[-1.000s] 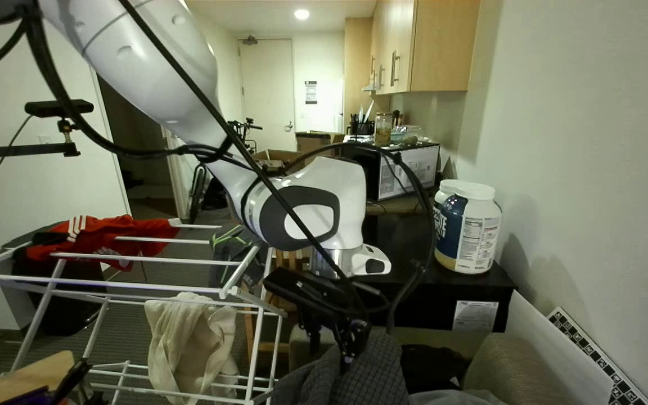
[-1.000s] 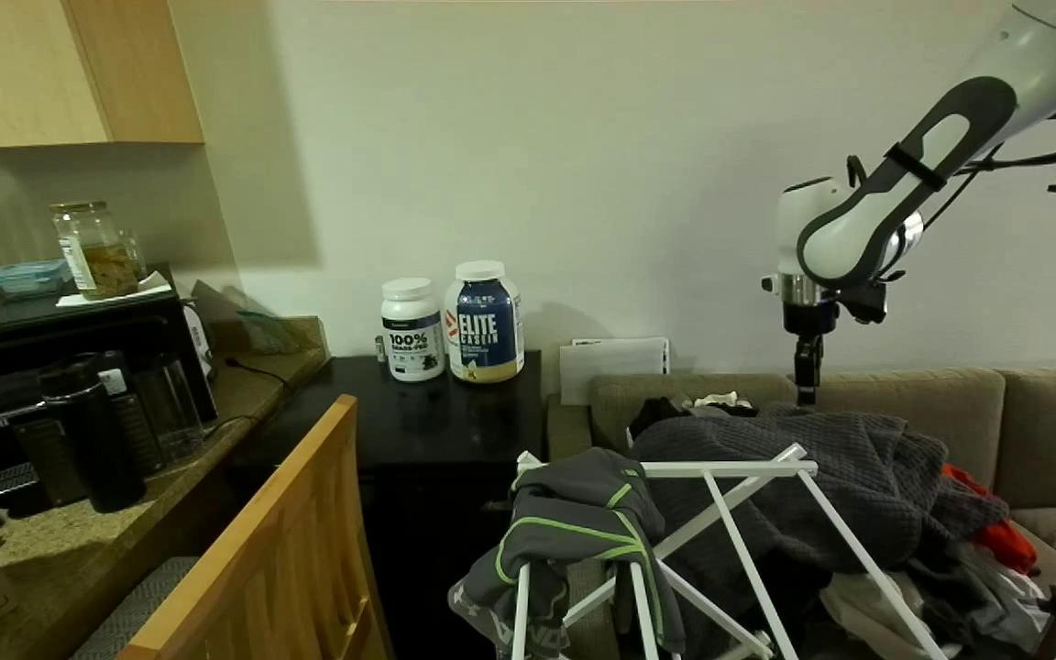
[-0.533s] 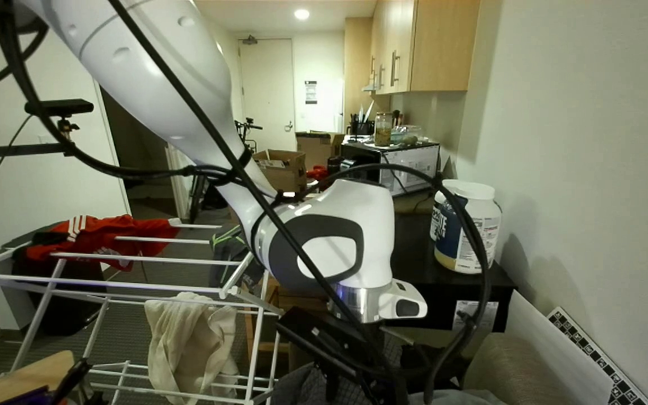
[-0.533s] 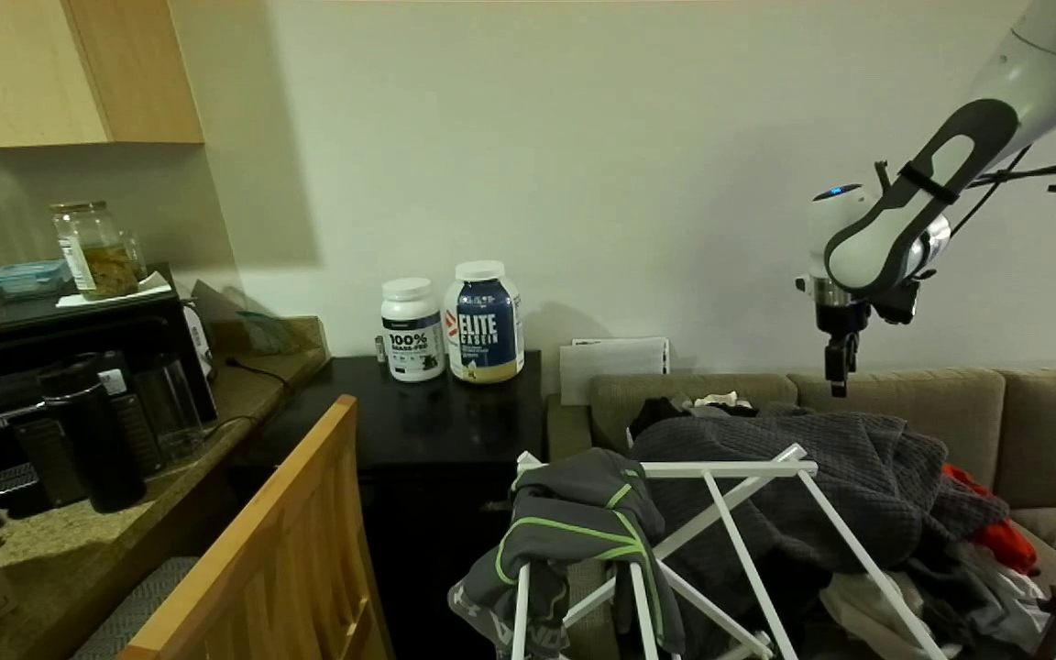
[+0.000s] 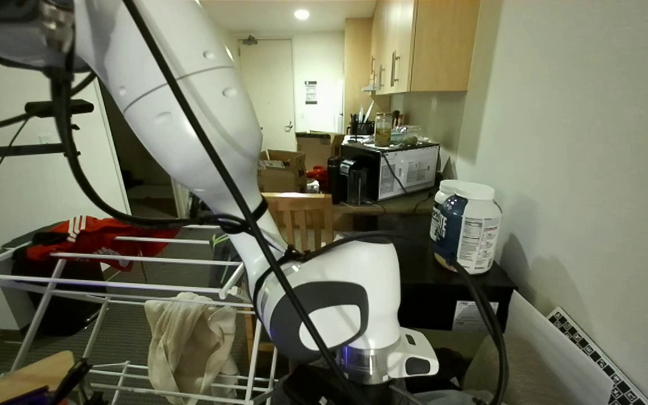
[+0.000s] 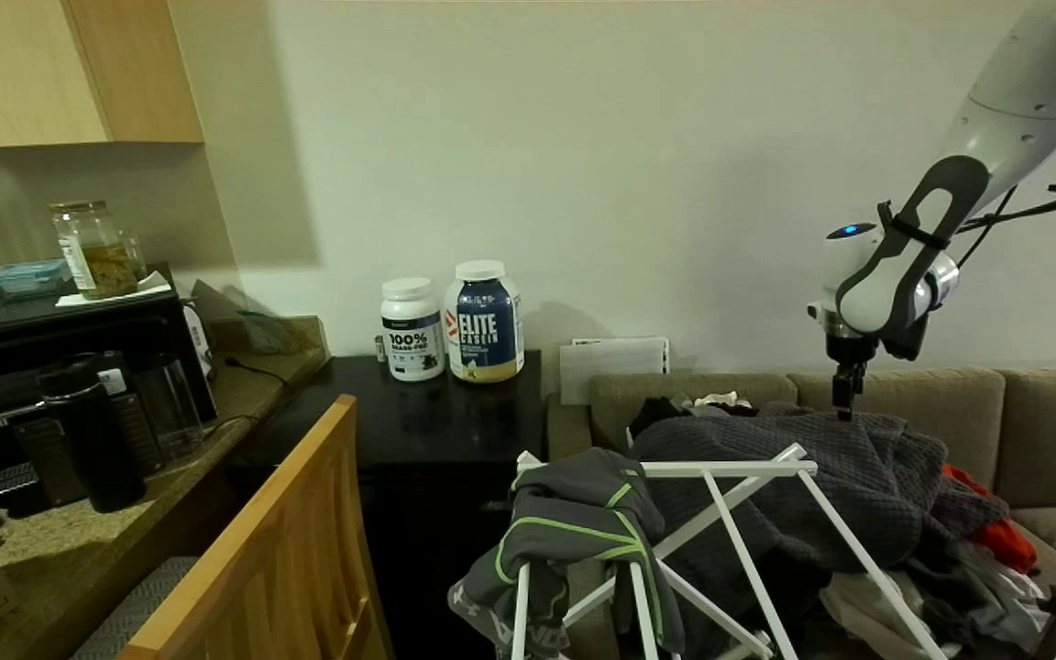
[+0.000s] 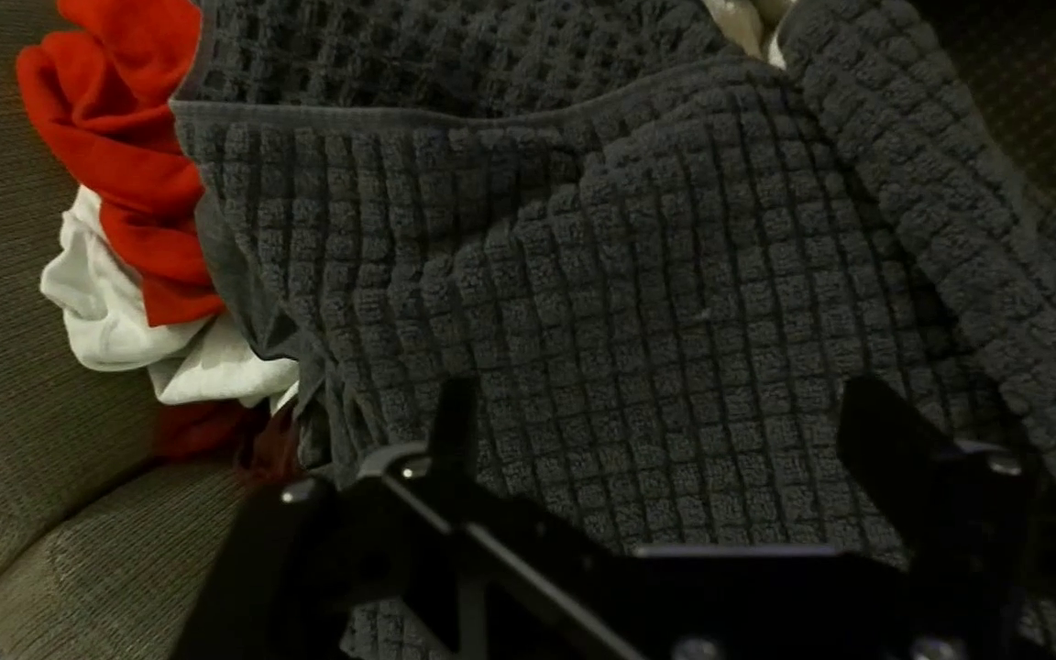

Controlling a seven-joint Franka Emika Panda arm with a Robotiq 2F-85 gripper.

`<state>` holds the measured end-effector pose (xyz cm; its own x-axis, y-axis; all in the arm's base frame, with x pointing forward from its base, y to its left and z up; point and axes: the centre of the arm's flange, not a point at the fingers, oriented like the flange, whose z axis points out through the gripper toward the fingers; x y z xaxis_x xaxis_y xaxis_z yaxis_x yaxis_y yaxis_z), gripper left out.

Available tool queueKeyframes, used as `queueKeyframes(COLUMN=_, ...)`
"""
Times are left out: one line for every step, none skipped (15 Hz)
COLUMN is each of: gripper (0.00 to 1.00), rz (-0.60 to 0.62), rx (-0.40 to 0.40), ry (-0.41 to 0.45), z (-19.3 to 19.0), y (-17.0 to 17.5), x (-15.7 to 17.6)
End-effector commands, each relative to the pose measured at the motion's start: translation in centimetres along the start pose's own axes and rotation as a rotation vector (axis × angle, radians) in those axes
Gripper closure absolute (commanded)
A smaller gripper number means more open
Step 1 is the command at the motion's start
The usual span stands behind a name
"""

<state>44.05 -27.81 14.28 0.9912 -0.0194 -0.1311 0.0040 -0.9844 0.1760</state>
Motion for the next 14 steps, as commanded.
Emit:
queueKeyframes(gripper=0.0, rz=0.072, rx=-0.024, ry=0.041, z=1.9, y=0.5, x=1.4)
queueKeyframes(gripper=0.0, rz=0.133, rx=-0.024, ry=0.046, z=2.2, y=1.2, x=2.2)
queueKeyframes(gripper=0.0, rz=0.194, rx=-0.031, ry=0.05, z=2.5, y=1.9, x=2.8)
queueKeyframes(gripper=0.0, rz=0.256, rx=-0.032, ry=0.042, z=2.7, y=2.5, x=3.5)
queueKeyframes(gripper=0.0, rz=0.31, rx=-0.035, ry=0.035, z=2.9, y=3.0, x=4.0)
queueKeyframes(gripper=0.0, rz=0.365, rx=-0.042, ry=0.031, z=3.2, y=3.5, x=4.5)
queueKeyframes(gripper=0.0, rz=0.422, rx=-0.048, ry=0.028, z=3.6, y=3.9, x=4.9)
queueKeyframes(gripper=0.0, rz=0.476, rx=-0.054, ry=0.023, z=4.0, y=4.2, x=5.1)
queueKeyframes(gripper=0.0, rz=0.53, rx=-0.059, ry=0.022, z=4.3, y=4.5, x=5.3)
queueKeyframes(gripper=0.0, rz=0.585, rx=-0.061, ry=0.016, z=4.5, y=4.6, x=5.5)
queueKeyframes(gripper=0.0, rz=0.641, rx=-0.065, ry=0.012, z=4.7, y=4.7, x=5.7)
queueKeyframes(gripper=0.0, rz=0.694, rx=-0.065, ry=0.004, z=5.0, y=4.8, x=5.8)
queueKeyframes(gripper=0.0, rz=0.749, rx=-0.066, ry=-0.005, z=5.2, y=4.8, x=6.0)
queueKeyframes(gripper=0.0, rz=0.8, rx=-0.067, ry=-0.02, z=5.4, y=4.8, x=6.1)
